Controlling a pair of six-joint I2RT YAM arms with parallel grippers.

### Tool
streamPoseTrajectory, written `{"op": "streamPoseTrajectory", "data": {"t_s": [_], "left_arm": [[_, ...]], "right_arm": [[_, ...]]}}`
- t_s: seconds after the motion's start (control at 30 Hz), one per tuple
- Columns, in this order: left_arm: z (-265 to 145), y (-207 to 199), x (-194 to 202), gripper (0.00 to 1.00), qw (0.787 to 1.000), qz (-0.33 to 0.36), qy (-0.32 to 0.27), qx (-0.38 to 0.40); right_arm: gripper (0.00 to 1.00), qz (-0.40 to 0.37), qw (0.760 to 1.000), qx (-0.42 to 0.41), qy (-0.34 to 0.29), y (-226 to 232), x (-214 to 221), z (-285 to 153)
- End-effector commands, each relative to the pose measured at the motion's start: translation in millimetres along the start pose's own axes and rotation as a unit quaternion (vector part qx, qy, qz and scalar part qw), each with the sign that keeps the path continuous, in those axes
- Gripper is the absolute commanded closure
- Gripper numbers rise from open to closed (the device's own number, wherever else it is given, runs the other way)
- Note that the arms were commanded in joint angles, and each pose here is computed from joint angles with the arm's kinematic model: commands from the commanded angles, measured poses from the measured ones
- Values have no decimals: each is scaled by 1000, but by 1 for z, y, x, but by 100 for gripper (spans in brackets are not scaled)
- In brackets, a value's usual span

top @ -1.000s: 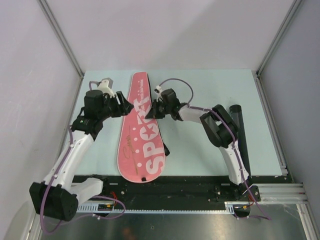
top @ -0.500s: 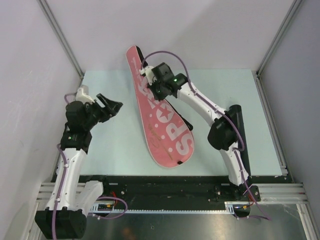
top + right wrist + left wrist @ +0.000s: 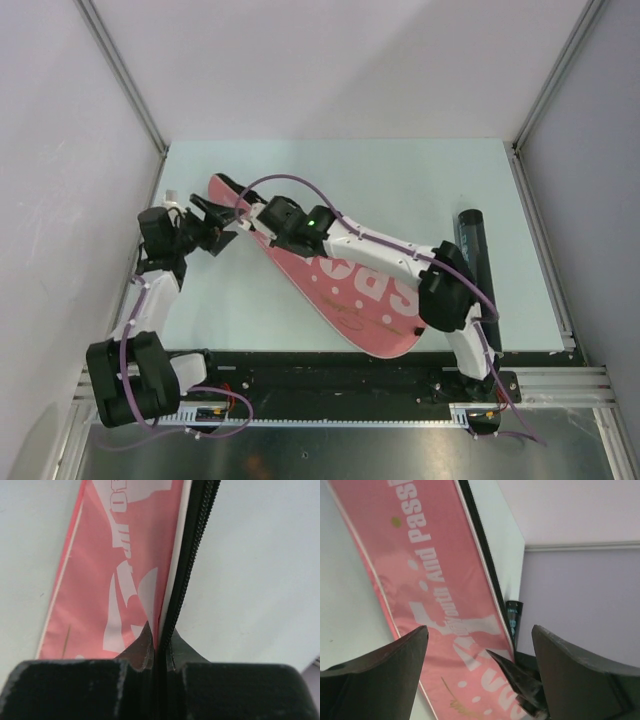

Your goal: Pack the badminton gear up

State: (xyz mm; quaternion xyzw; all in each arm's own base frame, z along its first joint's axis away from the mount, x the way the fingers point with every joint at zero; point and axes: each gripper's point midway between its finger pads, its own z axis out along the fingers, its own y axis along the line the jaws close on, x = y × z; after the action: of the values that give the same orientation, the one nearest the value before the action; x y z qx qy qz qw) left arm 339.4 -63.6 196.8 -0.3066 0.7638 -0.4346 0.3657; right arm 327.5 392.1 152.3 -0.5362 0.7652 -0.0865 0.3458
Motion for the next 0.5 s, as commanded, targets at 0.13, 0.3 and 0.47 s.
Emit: {"op": "streamPoseTrajectory", "data": {"t_s": [0.13,0.3,0.47], "left_arm": [[-20,-60,9,19,970,166,-12,179],[-28,-78,0,22,968,170,-50,179],[-23,-110,32,8,974,108,28,196]], "right_arm": [[100,55,985,-97,-134,-33,-20,-81],[100,25,986,16,-161,-71,-21,-82],[100,-3,979,149,-137,-92,-30,-81]]}}
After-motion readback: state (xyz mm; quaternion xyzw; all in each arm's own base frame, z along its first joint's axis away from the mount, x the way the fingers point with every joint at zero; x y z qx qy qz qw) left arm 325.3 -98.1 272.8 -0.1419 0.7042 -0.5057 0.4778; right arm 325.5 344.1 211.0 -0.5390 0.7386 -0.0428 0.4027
